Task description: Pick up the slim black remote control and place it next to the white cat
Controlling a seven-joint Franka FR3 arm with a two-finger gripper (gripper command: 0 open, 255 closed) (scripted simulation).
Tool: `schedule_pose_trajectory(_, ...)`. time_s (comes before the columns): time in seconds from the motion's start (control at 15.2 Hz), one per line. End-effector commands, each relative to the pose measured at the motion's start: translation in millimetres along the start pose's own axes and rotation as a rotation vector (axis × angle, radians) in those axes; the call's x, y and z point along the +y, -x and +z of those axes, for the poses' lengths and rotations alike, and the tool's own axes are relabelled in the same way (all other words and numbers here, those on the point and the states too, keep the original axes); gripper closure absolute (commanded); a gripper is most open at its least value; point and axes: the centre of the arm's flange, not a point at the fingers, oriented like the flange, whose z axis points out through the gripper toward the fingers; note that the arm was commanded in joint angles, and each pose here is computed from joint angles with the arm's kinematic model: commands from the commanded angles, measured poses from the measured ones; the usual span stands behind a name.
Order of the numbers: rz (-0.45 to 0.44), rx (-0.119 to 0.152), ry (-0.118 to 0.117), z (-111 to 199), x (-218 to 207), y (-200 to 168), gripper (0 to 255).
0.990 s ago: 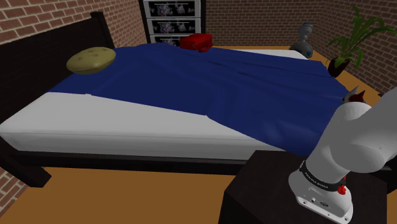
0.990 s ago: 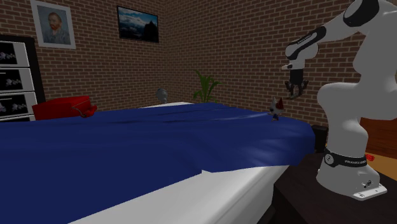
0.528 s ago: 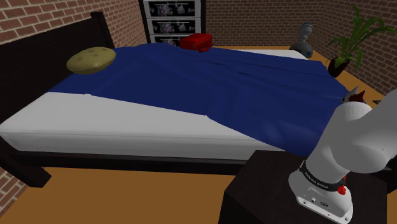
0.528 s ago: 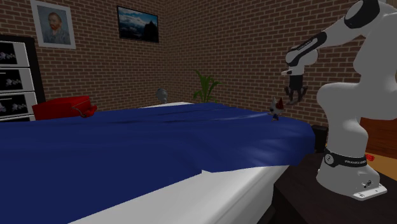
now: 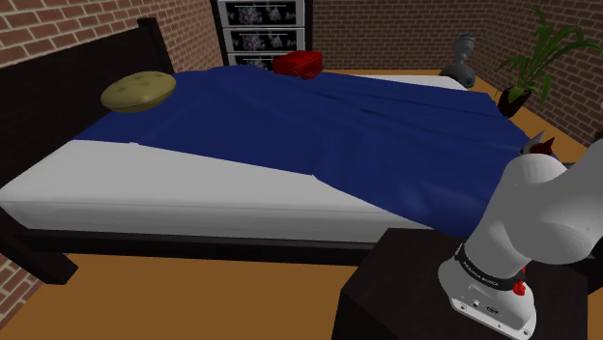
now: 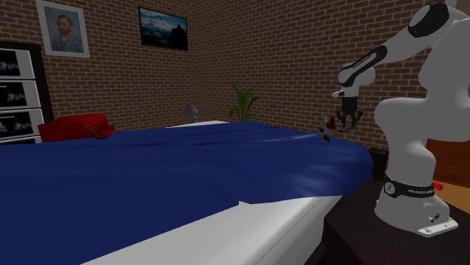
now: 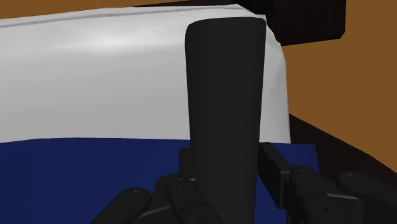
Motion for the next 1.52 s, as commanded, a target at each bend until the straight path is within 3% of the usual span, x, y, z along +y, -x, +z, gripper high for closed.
schedule_pose_trajectory(0.0,0.0,0.0,0.0,10.6,0.5,0.1,255)
schedule_pose_trajectory(0.46,0.0,0.0,0.0,47.4,3.5,-0.2,255)
schedule_pose_trajectory(0.99,0.0,0.0,0.0,49.1,3.6,-0.3,255)
schedule_pose_trajectory(1.06,0.0,0.0,0.0,49.1,3.5,-0.2,0)
schedule_pose_trajectory(1.39,0.0,0.0,0.0,49.1,3.6,-0.3,0)
schedule_pose_trajectory(1.45,0.0,0.0,0.0,35.9,3.6,-0.3,0)
